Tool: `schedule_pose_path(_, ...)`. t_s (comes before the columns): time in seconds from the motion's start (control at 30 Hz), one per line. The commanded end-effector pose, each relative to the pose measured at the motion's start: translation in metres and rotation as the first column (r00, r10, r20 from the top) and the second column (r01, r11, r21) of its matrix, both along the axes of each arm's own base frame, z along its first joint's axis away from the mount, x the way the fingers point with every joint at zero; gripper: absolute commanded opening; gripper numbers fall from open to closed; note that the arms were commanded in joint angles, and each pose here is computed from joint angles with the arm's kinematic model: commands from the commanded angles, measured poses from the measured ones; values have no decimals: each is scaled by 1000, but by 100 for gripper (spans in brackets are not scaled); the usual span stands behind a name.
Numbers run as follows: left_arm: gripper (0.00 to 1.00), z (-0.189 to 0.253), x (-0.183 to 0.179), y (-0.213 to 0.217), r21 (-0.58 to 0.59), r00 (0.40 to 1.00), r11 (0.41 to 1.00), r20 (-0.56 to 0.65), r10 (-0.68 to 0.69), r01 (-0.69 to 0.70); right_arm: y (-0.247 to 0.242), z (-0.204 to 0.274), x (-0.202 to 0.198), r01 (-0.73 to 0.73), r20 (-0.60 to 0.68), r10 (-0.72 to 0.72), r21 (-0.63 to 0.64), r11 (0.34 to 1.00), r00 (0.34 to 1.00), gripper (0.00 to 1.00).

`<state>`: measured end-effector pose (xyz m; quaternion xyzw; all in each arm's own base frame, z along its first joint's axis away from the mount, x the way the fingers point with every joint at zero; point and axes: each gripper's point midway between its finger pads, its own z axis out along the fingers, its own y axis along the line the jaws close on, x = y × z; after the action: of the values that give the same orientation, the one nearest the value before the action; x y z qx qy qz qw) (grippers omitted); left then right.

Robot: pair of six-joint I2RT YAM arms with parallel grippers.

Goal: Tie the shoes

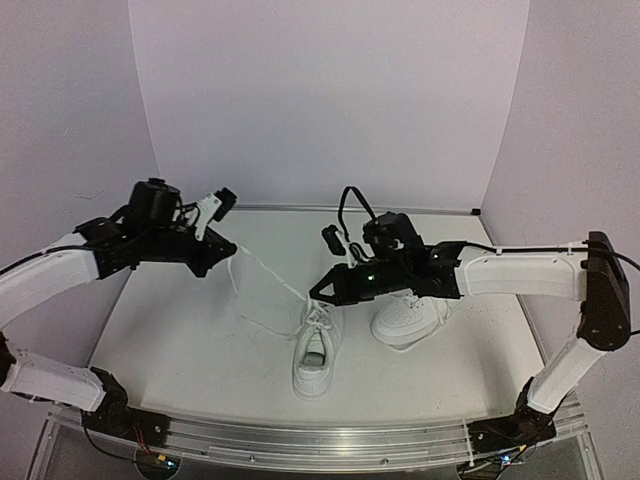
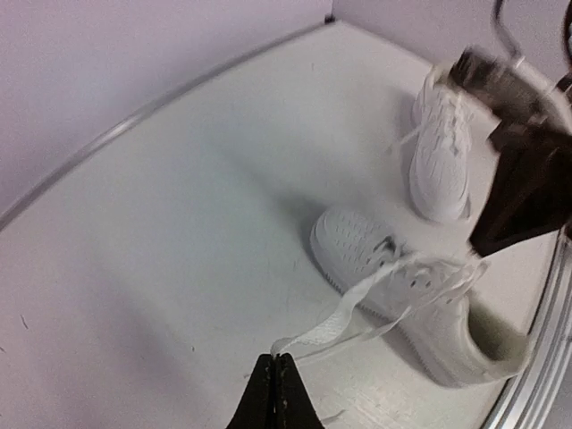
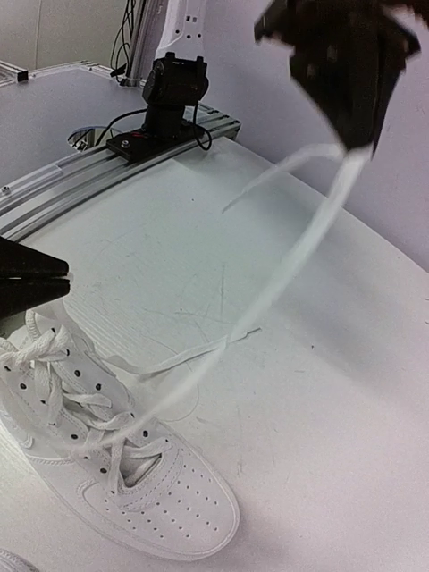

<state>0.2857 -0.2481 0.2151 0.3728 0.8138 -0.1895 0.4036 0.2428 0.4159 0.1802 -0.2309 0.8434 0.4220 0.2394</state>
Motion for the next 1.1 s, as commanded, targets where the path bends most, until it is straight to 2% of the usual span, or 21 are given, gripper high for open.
schedule_pose_path(0.0, 0, 65, -29, 14, -261, 995, 963, 55, 82, -65, -6, 10, 11, 37, 34, -37, 8, 999, 999, 0)
schedule_pose_path(0.13, 0, 72, -51, 29, -321, 994, 941, 8, 113, -104, -11, 13, 22, 64, 45, -65, 11, 998, 997, 0)
schedule_pose_path(0.23, 0, 88, -75, 30, -403, 998, 915, 30, 47, -31, -15, 11, 31, 87, 41, -88, 7, 996, 995, 0)
schedule_pose_path(0.33, 0, 112, -114, 22, -470, 988, 869, 87, -125, 152, -16, 6, 36, 98, 33, -98, 0, 995, 995, 0)
schedule_pose_path(0.47, 0, 124, -152, 14, -474, 941, 816, 106, -320, 331, -16, 2, 41, 106, 27, -106, -6, 994, 994, 0)
schedule_pose_path(0.6, 0, 136, -180, 2, -507, 878, 731, 128, -461, 457, -13, 2, 43, 108, 24, -108, -4, 994, 994, 0)
schedule_pose_path(0.67, 0, 133, -186, -7, -510, 855, 707, 122, -505, 490, -12, 1, 43, 105, 22, -105, -6, 994, 994, 0)
schedule_pose_path(0.83, 0, 95, -199, -56, -369, 790, 728, 31, -612, 578, -10, 1, 41, 88, 13, -88, 1, 996, 996, 0)
schedule_pose_path(0.97, 0, 69, -232, -110, -231, 689, 671, -7, -725, 704, -8, 3, 38, 66, 15, -66, 6, 998, 998, 0)
schedule_pose_path(1.07, 0, 67, -257, -148, -172, 596, 586, 7, -803, 792, -6, 4, 37, 47, 21, -47, 10, 999, 999, 0)
